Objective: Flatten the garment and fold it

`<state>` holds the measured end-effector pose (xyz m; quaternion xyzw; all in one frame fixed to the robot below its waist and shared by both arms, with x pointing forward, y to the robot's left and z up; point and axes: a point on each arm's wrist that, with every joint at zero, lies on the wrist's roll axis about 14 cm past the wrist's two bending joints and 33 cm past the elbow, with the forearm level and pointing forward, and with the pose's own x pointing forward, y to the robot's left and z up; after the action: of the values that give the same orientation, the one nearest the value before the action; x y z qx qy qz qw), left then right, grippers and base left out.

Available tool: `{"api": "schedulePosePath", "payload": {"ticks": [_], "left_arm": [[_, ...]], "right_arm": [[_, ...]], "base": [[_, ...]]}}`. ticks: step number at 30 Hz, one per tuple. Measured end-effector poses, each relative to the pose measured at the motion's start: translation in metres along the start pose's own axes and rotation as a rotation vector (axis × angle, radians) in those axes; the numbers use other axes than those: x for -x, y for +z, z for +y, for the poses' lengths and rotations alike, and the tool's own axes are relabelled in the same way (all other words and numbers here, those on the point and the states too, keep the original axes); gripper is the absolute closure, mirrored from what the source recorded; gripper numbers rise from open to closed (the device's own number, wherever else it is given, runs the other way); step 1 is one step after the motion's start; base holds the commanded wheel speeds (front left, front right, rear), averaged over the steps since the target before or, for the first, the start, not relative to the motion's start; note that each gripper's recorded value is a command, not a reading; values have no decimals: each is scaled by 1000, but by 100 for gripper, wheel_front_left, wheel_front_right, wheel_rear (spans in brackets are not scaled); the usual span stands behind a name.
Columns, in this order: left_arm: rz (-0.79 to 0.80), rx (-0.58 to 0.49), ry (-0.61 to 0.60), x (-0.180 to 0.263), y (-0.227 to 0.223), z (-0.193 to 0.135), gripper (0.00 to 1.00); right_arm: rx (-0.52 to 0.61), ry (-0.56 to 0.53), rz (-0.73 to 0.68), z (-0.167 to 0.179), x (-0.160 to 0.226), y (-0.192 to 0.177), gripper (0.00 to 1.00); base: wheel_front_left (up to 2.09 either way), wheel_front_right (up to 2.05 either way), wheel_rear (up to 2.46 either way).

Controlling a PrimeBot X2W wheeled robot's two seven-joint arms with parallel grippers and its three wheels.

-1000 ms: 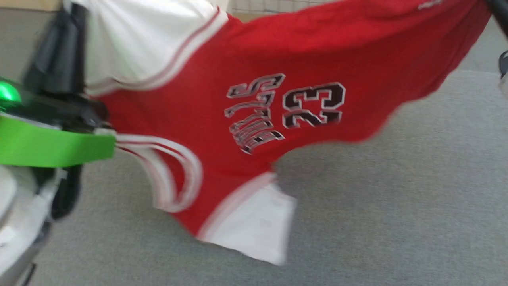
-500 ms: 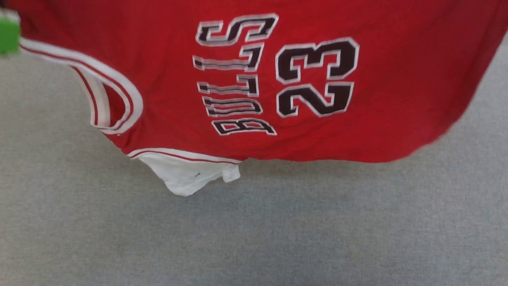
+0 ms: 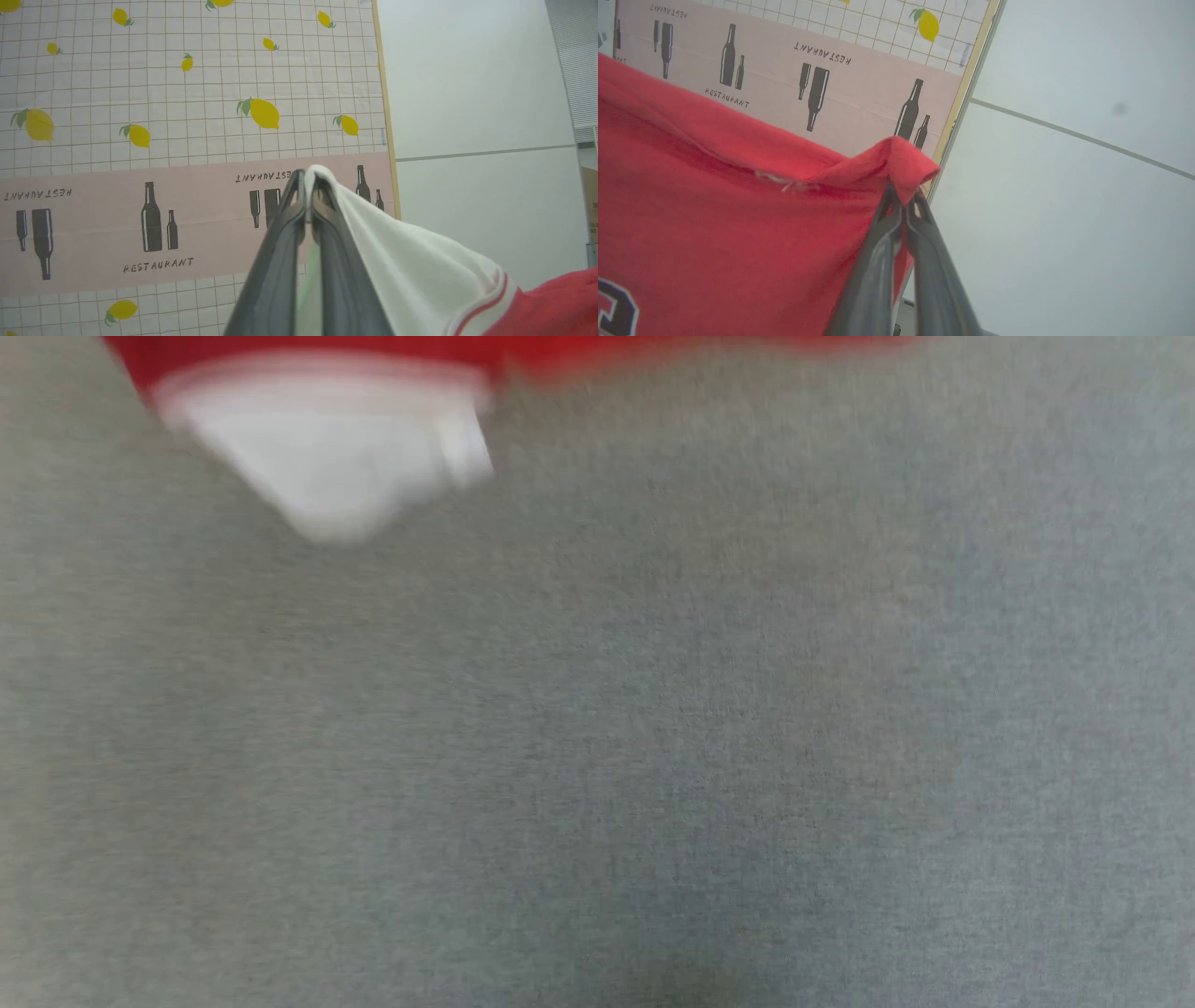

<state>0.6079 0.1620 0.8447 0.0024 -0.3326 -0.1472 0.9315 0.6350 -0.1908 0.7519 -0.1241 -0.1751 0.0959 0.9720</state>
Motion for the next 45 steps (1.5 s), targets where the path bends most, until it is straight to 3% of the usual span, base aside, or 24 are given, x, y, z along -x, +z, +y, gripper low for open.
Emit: {"api": "schedulePosePath", "payload": {"ticks": [6,7,15,22,30,38,45], "left_arm": [[-58,2,53,-33,-31,17,100],[-45,14,60,-38,-57,20,100],[99,32,34,-15,-146,11,100],[354,70,9,72,-234,-16,100],[579,113,-25,198,-257,-49,100],[900,89,-68,333,-241,-54,100],[1093,128,-86,403,-202,-68,100]], "right_arm": [[18,-42,-19,-5,-31,-37,100],[25,-60,-20,-8,-40,-55,100],[-11,-60,8,6,-48,-112,100],[-70,13,131,52,-15,-180,100],[-117,148,287,108,71,-226,100],[-144,242,424,130,164,-233,100],[-163,254,566,118,220,-227,100]], "base": [[0,0,0],[0,0,0],[0,0,0],[0,0,0],[0,0,0],[0,0,0],[0,0,0]]}}
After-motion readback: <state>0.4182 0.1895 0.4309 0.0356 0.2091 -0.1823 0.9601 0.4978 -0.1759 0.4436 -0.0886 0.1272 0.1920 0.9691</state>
